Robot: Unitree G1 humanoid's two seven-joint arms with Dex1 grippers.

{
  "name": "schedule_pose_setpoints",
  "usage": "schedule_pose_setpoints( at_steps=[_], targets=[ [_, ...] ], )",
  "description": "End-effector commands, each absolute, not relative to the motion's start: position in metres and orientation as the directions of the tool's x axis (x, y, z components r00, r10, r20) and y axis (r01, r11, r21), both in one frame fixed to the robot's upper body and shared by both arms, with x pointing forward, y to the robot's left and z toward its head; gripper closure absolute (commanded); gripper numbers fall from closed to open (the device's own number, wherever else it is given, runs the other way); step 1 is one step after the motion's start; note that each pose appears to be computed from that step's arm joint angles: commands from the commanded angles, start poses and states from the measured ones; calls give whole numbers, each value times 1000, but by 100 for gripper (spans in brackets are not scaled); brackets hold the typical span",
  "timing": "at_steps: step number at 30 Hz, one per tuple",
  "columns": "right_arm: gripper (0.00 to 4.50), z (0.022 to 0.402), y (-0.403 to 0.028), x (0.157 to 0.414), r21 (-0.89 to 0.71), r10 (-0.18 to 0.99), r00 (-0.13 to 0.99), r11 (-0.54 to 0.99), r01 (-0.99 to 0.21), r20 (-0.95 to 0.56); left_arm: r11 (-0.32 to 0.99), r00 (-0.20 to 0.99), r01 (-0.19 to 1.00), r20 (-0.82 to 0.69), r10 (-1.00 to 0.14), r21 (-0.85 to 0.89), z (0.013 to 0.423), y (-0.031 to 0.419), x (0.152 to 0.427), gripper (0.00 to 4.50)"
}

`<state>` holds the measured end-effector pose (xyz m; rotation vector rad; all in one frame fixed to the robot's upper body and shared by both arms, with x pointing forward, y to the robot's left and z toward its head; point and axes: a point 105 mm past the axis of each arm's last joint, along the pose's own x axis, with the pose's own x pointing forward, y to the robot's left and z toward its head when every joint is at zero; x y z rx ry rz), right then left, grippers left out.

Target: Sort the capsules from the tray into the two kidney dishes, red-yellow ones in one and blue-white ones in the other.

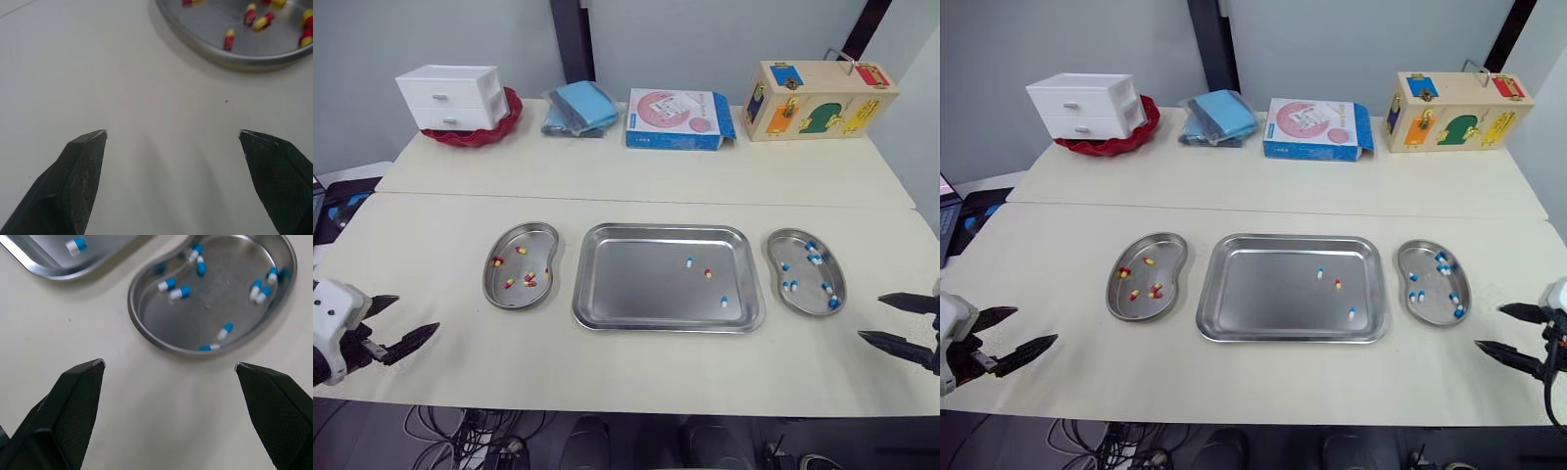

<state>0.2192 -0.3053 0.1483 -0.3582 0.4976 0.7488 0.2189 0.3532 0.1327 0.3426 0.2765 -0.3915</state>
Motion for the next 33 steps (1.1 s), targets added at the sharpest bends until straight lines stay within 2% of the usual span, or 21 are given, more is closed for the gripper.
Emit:
schedule_pose_setpoints(
  at_steps=[1,7,12,16,26,33],
  targets=[
    [0,162,-269,223,-110,631,582,624,-774,-514,845,890,455,-127,-437,280,158,315,220,3],
    [0,170,-207,240,-57,701,543,588,-807,-462,750,783,616,-90,-615,240,139,250,200,3],
    [0,168,-154,276,-93,685,593,618,-781,-423,682,689,711,24,-725,171,125,200,172,3],
    [0,161,-129,300,-92,642,640,672,-735,-421,665,667,726,61,-743,174,116,188,163,3],
    [0,143,-90,335,-158,527,699,733,-662,-484,669,647,707,173,-743,227,107,182,155,3],
    [0,131,-76,344,-161,488,702,751,-641,-519,684,661,696,176,-729,219,101,184,153,3]
  ],
)
